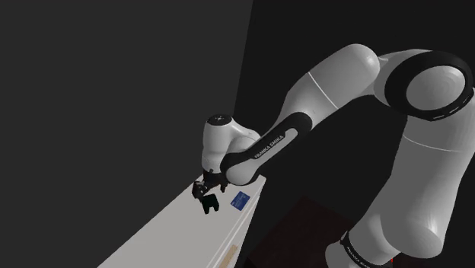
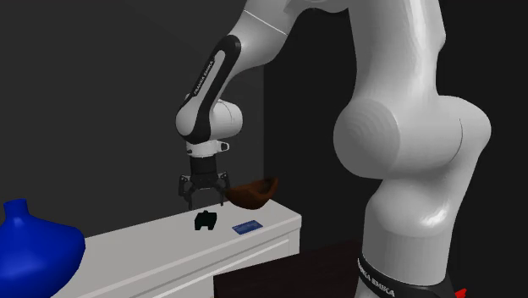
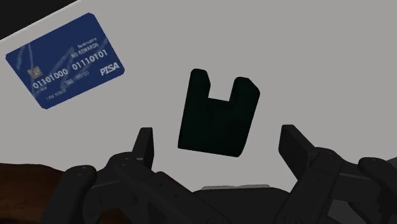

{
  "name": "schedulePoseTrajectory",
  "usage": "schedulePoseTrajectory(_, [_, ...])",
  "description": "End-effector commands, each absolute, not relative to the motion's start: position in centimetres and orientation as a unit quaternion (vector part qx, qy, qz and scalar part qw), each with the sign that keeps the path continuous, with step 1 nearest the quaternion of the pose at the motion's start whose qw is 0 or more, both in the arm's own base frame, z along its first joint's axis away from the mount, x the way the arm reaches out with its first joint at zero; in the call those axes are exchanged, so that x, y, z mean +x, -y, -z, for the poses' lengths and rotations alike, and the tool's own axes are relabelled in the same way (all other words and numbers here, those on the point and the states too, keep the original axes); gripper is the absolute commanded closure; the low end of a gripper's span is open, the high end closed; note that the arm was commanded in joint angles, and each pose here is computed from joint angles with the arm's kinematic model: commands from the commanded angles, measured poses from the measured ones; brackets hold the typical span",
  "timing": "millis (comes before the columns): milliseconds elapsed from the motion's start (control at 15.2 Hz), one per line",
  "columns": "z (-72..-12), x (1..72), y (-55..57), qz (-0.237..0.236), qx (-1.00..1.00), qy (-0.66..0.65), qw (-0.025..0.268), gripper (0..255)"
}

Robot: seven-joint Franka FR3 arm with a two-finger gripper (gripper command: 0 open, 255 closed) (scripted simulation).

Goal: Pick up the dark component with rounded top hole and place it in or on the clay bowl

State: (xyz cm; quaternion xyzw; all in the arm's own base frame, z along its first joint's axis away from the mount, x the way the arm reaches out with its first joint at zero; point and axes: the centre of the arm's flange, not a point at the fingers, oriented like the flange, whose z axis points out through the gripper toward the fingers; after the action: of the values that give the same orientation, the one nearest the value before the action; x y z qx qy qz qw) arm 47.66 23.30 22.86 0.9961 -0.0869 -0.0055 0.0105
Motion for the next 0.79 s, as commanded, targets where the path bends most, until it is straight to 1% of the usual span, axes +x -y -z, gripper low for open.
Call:
schedulePoseTrajectory(0, [-21.6,47.9,-23.7,0.004,0.996,0.089,0.011,0])
schedulePoseTrajectory(396, [-18.6,47.8,-23.6,0.004,0.996,0.089,0.011,0])
schedulePoseTrajectory(726, [-18.6,47.8,-23.6,0.004,0.996,0.089,0.011,0])
